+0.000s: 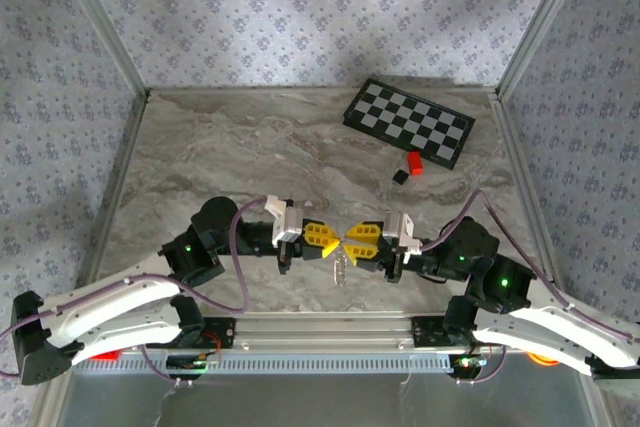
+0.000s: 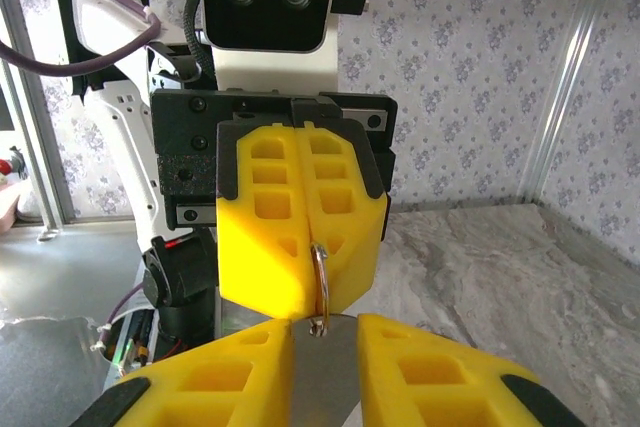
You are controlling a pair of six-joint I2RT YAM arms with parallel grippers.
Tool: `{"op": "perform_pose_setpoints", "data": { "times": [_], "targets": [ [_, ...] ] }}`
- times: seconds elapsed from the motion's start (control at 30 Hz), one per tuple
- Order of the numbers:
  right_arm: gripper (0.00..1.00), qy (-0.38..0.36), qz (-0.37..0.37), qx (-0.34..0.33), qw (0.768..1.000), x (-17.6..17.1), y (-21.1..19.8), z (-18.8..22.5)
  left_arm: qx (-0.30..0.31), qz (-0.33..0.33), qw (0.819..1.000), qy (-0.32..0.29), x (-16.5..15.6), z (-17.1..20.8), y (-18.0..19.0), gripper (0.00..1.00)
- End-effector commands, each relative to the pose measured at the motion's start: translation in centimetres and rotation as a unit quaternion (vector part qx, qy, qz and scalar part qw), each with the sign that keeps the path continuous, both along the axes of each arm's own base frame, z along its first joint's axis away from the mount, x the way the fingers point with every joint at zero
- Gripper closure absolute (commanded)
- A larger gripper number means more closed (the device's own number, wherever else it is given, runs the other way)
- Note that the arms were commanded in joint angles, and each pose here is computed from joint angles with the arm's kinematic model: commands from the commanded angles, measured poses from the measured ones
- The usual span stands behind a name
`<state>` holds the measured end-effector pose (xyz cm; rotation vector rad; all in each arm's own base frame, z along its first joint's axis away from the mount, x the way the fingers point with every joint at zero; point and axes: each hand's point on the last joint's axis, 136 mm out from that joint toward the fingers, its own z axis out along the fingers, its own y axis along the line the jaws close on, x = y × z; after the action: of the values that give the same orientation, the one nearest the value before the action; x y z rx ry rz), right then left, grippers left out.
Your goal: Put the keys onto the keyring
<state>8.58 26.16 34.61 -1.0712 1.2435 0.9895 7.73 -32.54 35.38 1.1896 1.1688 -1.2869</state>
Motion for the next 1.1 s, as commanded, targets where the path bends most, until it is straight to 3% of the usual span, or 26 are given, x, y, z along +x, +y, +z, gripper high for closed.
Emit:
{"op": "perform_pose_setpoints", "data": {
  "times": [0.0, 0.3, 0.5, 0.63, 0.7, 0.9, 1.07],
  "targets": [
    [0.78, 0.001, -0.003, 0.025, 1.000, 0.2, 0.0, 0.9, -0.028, -0.008, 1.000, -0.011, -0.3, 1.5, 0.3, 1.00],
    [1.00, 0.013, 0.008, 0.029, 0.999, 0.1, 0.6, 0.5, -0.019, -0.004, 1.000, -0.013, -0.3, 1.1, 0.3, 1.00],
    [1.00, 0.017, 0.003, 0.024, 1.000, 0.4, 0.7, 0.2, 0.005, 0.006, 1.000, -0.016, -0.1, 0.6, 0.6, 0.99],
    [1.00, 0.010, -0.010, -0.004, 1.000, 0.8, 0.5, -0.1, 0.032, 0.028, 0.999, -0.012, 0.3, 0.2, 1.2, 0.71],
    [1.00, 0.005, -0.015, -0.030, 0.999, 0.8, 0.3, -0.5, 0.051, 0.042, 0.998, -0.015, 0.5, -0.1, 1.8, 0.65],
    [1.00, -0.005, -0.012, -0.105, 0.994, 0.9, 0.3, -1.4, 0.105, 0.075, 0.991, -0.027, 0.8, -0.5, 3.6, 0.65],
    [1.00, 0.003, 0.000, -0.122, 0.993, 0.9, 1.0, -1.8, 0.150, 0.065, 0.986, -0.032, 0.4, -1.3, 4.1, 0.66]
  ]
}}
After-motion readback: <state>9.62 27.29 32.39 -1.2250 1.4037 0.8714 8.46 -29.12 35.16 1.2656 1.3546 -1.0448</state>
